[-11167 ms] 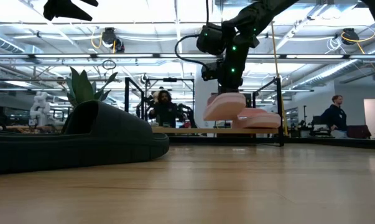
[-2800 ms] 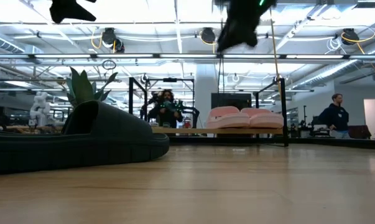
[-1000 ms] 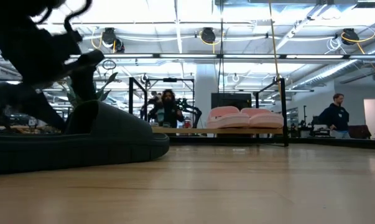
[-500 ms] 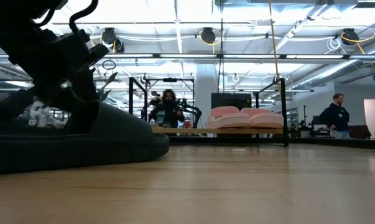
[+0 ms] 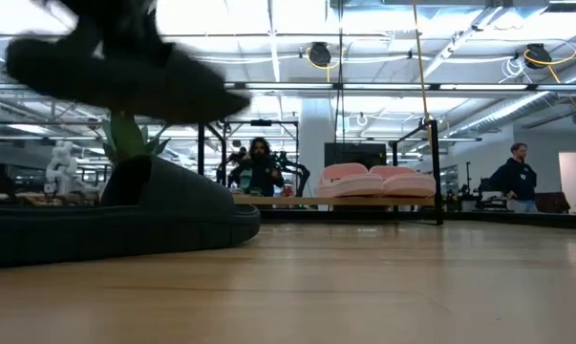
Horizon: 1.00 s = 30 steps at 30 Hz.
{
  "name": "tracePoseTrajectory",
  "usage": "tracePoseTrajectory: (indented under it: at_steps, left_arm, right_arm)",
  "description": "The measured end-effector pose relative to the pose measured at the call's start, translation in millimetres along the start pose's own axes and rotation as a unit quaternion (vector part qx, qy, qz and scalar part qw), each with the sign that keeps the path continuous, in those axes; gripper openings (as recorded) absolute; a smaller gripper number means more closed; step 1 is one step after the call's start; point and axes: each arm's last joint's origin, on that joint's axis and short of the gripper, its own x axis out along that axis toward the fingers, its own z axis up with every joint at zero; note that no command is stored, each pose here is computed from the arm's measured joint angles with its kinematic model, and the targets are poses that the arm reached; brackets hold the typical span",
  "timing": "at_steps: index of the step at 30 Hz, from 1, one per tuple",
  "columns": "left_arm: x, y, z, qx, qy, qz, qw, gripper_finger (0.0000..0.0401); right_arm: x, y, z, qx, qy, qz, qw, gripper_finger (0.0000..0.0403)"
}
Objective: Pick and place slides into the shelf
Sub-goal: Put the left black slipper on the shelf
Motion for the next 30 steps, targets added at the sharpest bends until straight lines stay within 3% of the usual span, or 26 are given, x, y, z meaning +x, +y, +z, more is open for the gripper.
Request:
tracePoseTrajectory:
  at_steps: [5, 8, 15, 20, 24, 30]
  left_arm:
    - [-17.3, 57.3, 28.9, -0.156, -0.054, 0.063, 0.984, 0.0001]
    - [-14.4, 80.7, 42.8, -0.194, -0.054, 0.099, 0.974, 0.0001]
    - [29.4, 92.9, 60.8, -0.187, 0.032, 0.152, 0.97, 0.0001]
    - [83.7, 90.7, 67.2, -0.17, 0.097, 0.161, 0.967, 0.0]
    - [129.8, 99.6, 61.2, -0.159, 0.154, 0.171, 0.96, 0.0]
    - [182.0, 119.2, 29.3, -0.161, 0.236, 0.179, 0.941, 0.0]
  right_arm:
    - [3.6, -1.2, -0.7, -0.006, 0.002, -0.005, 1.0, 0.019]
    - [6.7, -2.9, -1.6, -0.031, 0.01, -0.019, 0.999, 0.019]
    - [14.7, -21.2, 0.7, -0.099, 0.093, -0.131, 0.982, 0.0189]
    - [17.4, -53.8, 12.5, -0.085, 0.084, -0.139, 0.983, 0.0189]
    - [17.1, -86.3, 20.0, -0.058, 0.087, -0.159, 0.982, 0.0189]
    - [8.5, -128.7, 29.5, -0.027, 0.066, -0.165, 0.984, 0.0189]
